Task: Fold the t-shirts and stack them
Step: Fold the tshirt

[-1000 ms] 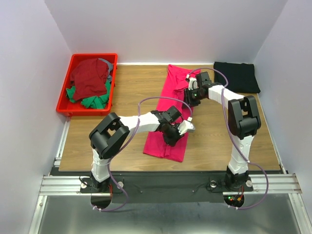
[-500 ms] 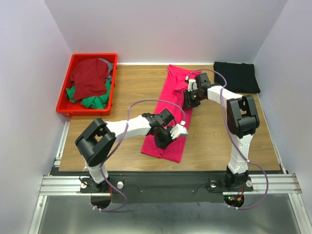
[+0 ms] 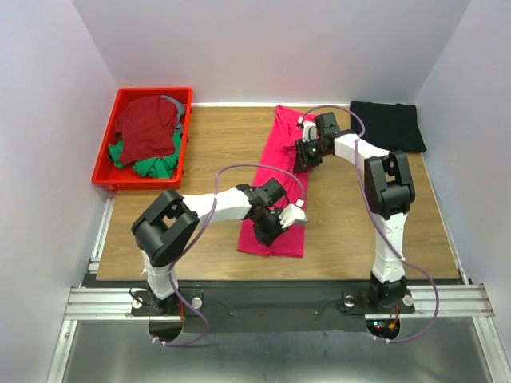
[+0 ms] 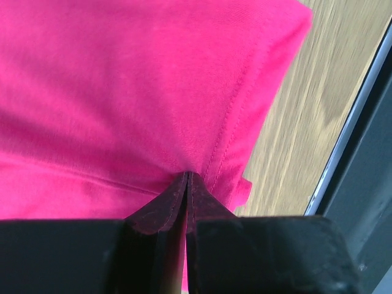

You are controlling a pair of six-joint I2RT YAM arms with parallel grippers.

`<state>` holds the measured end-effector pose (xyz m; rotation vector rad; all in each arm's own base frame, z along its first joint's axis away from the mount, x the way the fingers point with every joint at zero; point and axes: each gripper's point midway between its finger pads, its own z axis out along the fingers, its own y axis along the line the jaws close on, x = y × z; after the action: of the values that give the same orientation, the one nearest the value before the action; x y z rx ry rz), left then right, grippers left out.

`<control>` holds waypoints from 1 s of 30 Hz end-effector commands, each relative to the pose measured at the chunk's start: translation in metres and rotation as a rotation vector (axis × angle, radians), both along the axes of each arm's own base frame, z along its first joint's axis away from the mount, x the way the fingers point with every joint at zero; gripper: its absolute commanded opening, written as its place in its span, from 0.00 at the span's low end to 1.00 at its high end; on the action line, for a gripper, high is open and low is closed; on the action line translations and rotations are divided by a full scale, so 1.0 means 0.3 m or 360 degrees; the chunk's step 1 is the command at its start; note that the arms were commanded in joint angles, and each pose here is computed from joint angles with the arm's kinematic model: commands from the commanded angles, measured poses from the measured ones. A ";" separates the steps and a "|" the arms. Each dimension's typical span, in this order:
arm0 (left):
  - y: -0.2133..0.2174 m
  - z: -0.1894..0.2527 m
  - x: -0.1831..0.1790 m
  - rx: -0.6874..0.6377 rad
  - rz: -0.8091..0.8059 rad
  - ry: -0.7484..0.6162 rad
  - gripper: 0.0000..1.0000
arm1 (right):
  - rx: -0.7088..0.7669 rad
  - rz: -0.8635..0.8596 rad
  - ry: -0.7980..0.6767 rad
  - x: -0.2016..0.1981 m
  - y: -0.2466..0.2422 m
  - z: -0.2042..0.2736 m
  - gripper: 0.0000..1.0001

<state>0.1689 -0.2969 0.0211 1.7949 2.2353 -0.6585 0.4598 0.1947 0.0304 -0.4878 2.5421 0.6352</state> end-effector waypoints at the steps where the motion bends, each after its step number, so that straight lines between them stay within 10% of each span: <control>1: -0.052 -0.035 -0.033 0.0008 -0.0059 0.0109 0.15 | -0.0190 -0.0051 -0.0091 0.096 -0.063 -0.070 0.32; 14: -0.185 0.028 -0.138 -0.0132 -0.0213 0.0107 0.16 | -0.0282 -0.0005 -0.0121 -0.043 -0.129 0.022 0.36; 22: -0.203 0.296 -0.142 -0.0455 -0.0276 -0.0104 0.29 | 0.0027 0.0246 -0.0286 -0.207 -0.048 0.360 0.76; 30: -0.001 0.463 -0.177 -0.0697 -0.0524 -0.0511 0.35 | -0.0010 0.0693 -0.0658 -0.514 -0.089 0.558 0.70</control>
<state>0.1288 -0.3376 0.1653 1.7761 1.6482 -0.8482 0.3631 0.1690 0.1949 -0.8361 2.1561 0.5602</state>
